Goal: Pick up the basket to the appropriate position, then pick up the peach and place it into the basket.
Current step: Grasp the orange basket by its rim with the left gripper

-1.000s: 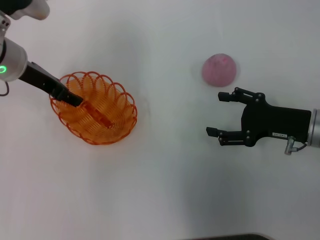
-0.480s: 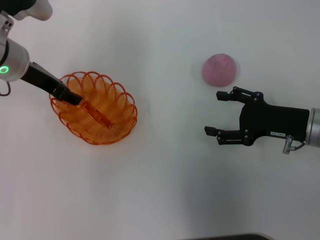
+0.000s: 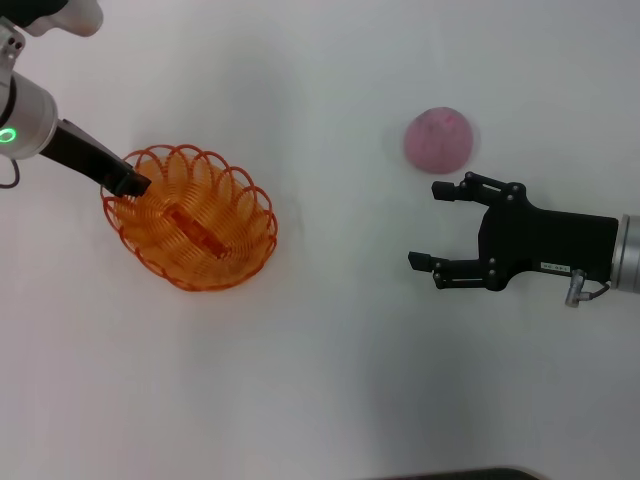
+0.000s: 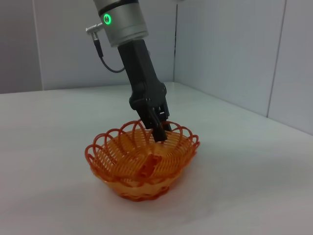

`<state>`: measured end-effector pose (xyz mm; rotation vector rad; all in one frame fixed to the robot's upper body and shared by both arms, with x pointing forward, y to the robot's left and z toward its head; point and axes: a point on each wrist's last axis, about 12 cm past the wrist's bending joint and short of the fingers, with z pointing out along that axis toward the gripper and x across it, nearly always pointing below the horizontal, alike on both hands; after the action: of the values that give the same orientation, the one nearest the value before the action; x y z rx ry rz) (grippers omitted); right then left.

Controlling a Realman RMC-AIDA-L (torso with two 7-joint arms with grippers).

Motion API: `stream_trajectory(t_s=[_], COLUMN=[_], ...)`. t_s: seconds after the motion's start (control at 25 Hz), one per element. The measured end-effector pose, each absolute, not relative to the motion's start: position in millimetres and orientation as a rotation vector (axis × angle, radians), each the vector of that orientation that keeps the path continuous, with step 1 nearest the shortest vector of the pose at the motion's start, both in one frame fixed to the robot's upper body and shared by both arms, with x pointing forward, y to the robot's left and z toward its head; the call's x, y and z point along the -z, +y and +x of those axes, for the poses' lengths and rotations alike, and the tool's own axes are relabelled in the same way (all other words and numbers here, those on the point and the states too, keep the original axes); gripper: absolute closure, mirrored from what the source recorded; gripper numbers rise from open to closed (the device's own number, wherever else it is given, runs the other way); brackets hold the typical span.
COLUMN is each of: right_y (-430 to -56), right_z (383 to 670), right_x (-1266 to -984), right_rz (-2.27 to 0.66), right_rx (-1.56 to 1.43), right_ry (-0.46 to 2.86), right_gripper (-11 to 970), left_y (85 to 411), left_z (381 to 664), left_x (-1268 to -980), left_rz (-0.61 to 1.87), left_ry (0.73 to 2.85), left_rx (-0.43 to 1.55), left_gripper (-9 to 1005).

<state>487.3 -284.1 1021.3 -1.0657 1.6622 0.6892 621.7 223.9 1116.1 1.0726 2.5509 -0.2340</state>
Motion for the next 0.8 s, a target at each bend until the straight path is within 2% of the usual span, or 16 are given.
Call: stream_trajectory(t_s=[0.28, 0.4, 0.8], right_y=[-282.8, -282.3, -281.0], right_z=[488.3, 488.6, 489.7], right_x=[-1021.6, -1021.6, -1022.0], right_rz=[-1.067, -1.067, -1.069], right_rx=[-0.692, -0.691, -0.692], right_ry=[1.659, 1.659, 1.657], right_gripper=[13, 13, 14], left_y=[223.1, 223.5, 229.5], left_z=[622.0, 622.2, 624.6], left_x=[-1116.4, -1116.8, -1130.2], left_rz=[1.075, 1.063, 0.970], left_ry=[2.549, 2.552, 2.642], left_rx=[0.234, 0.237, 0.290], left_gripper=[783, 843, 853])
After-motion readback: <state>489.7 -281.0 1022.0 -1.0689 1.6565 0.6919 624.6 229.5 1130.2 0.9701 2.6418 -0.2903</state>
